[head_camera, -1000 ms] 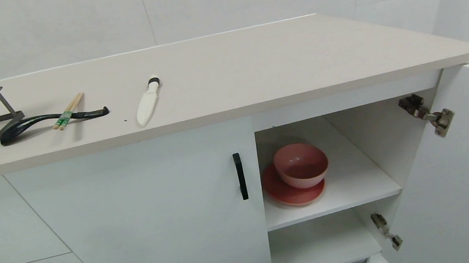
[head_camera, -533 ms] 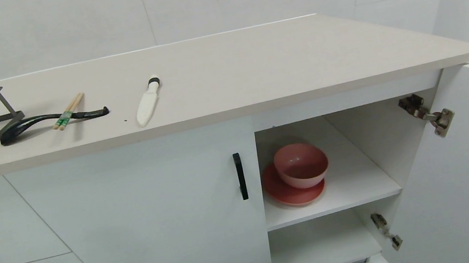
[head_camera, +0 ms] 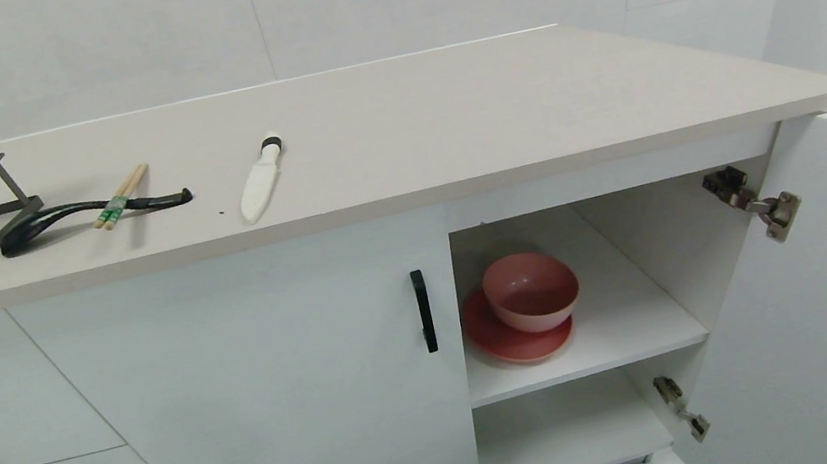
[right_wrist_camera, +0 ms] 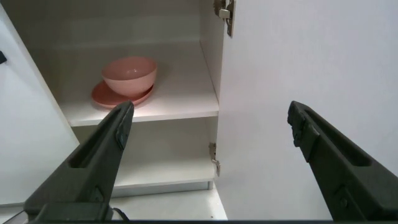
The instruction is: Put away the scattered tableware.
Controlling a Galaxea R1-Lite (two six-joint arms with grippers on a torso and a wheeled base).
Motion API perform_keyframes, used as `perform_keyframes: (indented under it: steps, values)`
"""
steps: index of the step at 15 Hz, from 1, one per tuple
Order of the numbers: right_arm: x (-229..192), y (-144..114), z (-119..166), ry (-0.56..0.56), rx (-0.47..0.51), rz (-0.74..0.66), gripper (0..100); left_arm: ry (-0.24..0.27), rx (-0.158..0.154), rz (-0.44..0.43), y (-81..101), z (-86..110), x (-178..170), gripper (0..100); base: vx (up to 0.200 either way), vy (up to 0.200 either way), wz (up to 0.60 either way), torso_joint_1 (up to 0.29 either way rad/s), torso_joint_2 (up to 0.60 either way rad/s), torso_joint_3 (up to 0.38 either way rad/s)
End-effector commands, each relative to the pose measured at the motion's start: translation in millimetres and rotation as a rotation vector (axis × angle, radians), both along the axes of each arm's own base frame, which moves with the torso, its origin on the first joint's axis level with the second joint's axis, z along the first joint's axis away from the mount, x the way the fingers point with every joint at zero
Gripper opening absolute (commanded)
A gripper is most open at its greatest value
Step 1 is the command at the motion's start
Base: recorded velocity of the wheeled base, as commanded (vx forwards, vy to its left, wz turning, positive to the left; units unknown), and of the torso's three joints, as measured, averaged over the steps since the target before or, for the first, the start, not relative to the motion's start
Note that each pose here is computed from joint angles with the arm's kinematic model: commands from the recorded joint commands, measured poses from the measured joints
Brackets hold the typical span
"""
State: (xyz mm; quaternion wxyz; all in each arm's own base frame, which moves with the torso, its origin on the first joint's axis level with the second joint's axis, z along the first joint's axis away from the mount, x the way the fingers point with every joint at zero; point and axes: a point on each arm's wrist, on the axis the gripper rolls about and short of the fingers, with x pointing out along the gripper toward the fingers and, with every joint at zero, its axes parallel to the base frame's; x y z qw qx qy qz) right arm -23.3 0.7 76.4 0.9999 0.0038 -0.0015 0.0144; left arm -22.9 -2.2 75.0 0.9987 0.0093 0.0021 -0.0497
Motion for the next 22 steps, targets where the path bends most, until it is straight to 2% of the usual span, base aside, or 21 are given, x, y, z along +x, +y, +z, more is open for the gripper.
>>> perform_keyframes:
  steps: [1, 11, 12, 14, 22]
  values:
    - [0.1, 0.0, 0.2, 0.0, 0.0, 0.0, 100, 0.001, -0.004, 0.001, 0.0, 0.0, 0.1, 100, -0.2, 0.0, 0.0, 0.007, 0.0, 0.007]
    - [0.1, 0.0, 0.0, 0.002, 0.002, 0.0, 100, 0.003, -0.022, 0.024, 0.5, 0.0, 0.1, 100, -0.2, 0.0, 0.0, 0.006, 0.0, 0.003]
    - [0.1, 0.0, 0.0, 0.002, 0.002, 0.0, 0, 0.003, -0.022, 0.024, 0.5, 0.0, 0.1, 100, -0.2, -0.2, 0.0, 0.002, 0.0, 0.002]
    - [0.1, 0.0, 0.0, 0.002, 0.003, 0.0, 0, 0.003, -0.022, 0.024, 0.5, 0.0, 0.1, 100, -0.2, -0.2, 0.0, 0.005, 0.0, 0.002]
    - [0.1, 0.0, 0.0, 0.002, 0.005, 0.0, 0, 0.002, -0.023, 0.024, 0.5, 0.2, 0.1, 100, -0.025, -0.2, 0.0, 0.002, 0.0, 0.004]
